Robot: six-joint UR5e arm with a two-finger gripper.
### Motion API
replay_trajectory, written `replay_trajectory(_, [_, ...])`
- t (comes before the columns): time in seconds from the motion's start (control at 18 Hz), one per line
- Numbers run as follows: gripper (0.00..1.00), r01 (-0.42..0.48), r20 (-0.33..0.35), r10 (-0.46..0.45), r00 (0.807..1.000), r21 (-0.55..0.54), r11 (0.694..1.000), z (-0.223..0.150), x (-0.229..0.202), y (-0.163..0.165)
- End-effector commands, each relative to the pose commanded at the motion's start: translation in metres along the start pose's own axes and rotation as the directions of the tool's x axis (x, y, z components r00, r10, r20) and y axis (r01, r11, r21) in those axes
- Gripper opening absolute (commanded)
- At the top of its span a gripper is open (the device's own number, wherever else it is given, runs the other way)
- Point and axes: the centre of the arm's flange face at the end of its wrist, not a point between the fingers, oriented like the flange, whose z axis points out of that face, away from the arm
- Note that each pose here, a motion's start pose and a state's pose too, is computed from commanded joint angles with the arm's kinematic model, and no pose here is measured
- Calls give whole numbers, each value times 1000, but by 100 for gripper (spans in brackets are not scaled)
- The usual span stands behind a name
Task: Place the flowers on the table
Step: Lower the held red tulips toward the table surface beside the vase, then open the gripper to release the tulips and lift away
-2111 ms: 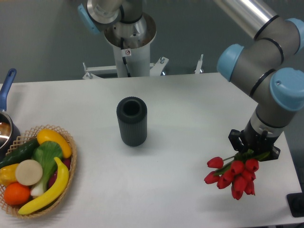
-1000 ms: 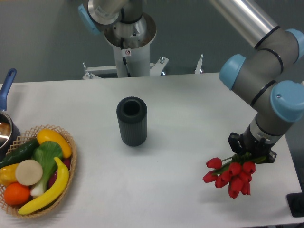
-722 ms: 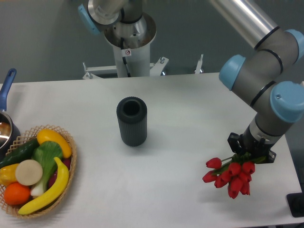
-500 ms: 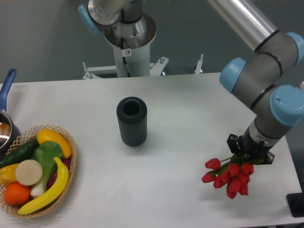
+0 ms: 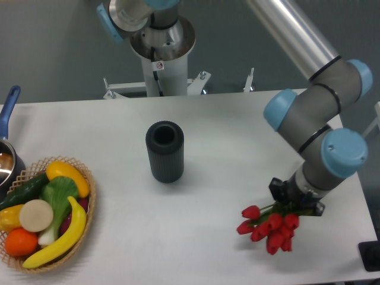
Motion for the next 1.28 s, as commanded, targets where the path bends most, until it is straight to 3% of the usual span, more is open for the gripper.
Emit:
replay_trajectory(0.17, [25, 0, -38, -1, 999, -6, 1000, 13, 17, 7])
replay_trajectory(0.33, [63, 3, -52, -3, 999, 5, 1000, 15, 22, 12])
replay_trajectory(0.39, [95, 8, -51, -7, 999, 6, 1000, 15, 21, 11])
replay_trajectory(0.44, [100, 11, -51, -10, 999, 6, 1000, 15, 21, 12])
replay_trajectory(0.78, [100, 6, 39, -8, 999, 44, 999, 1, 12, 15])
replay_trajectory(0.89, [100, 29, 120, -39, 992, 84, 996, -31, -2, 35])
replay_trajectory(1.06, [100, 60, 172, -79, 982, 115, 992, -66, -17, 70])
replay_trajectory(1.28, [100, -60, 192, 42, 981, 85, 995, -69, -19, 75])
